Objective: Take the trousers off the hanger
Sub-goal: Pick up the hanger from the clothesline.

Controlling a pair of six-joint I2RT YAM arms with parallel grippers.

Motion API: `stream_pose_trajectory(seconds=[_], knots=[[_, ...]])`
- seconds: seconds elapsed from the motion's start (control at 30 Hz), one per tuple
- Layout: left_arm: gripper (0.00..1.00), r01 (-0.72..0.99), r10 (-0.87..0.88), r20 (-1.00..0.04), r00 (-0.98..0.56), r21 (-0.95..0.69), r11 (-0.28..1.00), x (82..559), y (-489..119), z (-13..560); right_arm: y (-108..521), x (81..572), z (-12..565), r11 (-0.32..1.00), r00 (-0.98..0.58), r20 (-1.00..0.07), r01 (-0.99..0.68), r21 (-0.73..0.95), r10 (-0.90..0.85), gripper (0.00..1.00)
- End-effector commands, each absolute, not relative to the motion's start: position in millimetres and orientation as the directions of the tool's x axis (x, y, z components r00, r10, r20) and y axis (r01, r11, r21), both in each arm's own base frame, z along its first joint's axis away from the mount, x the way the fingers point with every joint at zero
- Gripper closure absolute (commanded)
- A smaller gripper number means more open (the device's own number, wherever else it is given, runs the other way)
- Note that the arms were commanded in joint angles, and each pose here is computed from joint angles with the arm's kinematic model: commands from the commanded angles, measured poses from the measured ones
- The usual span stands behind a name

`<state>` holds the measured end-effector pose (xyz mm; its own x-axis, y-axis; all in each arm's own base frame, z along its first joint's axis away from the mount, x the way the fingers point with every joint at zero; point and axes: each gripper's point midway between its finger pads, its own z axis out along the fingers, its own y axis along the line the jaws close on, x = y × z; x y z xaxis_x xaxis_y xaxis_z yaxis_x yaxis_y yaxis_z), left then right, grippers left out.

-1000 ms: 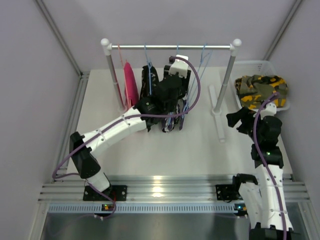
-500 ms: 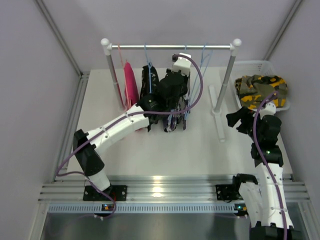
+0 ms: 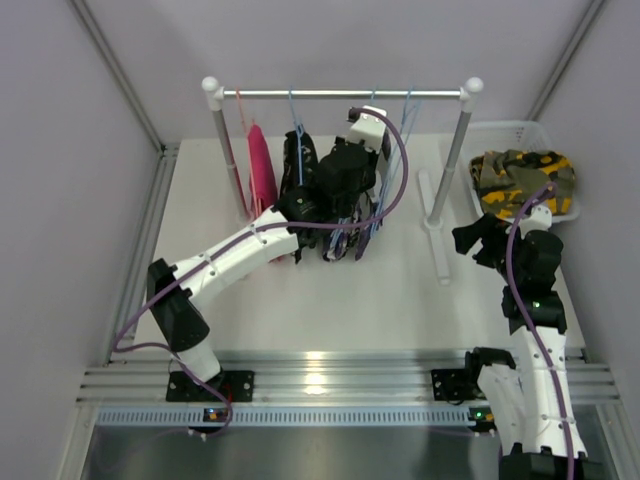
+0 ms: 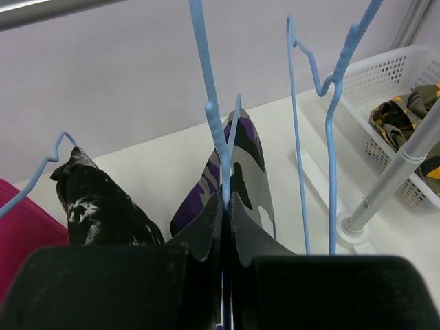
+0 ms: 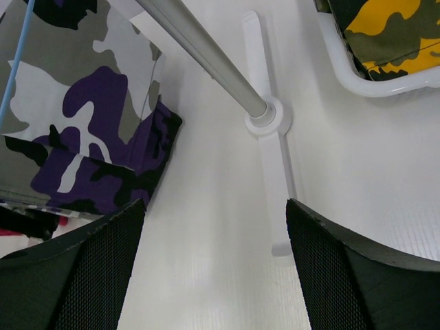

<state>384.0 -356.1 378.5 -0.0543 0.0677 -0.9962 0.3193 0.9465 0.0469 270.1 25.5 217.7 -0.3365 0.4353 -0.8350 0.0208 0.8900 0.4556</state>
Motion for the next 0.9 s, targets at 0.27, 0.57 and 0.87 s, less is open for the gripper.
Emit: stream_pose_trajectory(seconds=[0.27, 0.57, 0.87], knots=[[1.0, 0.288, -0.068, -0.993, 0.099, -0.037, 0.957, 379, -338, 462, 28, 275, 240, 0.902, -0.265, -0.874, -0.036, 0.43, 0.406, 0.18], [1.0, 0.288, -0.12, -0.978, 0.169, -0.068, 0.955, 375, -332, 490, 29, 275, 239, 0.897, -0.265, -0.871, -0.042, 0.439, 0.414, 0.18], [1.0, 0.274, -0.142, -0.967, 0.212, -0.081, 0.958, 375, -327, 509, 29, 275, 238, 0.898, -0.268, -0.87, -0.041, 0.438, 0.413, 0.18]])
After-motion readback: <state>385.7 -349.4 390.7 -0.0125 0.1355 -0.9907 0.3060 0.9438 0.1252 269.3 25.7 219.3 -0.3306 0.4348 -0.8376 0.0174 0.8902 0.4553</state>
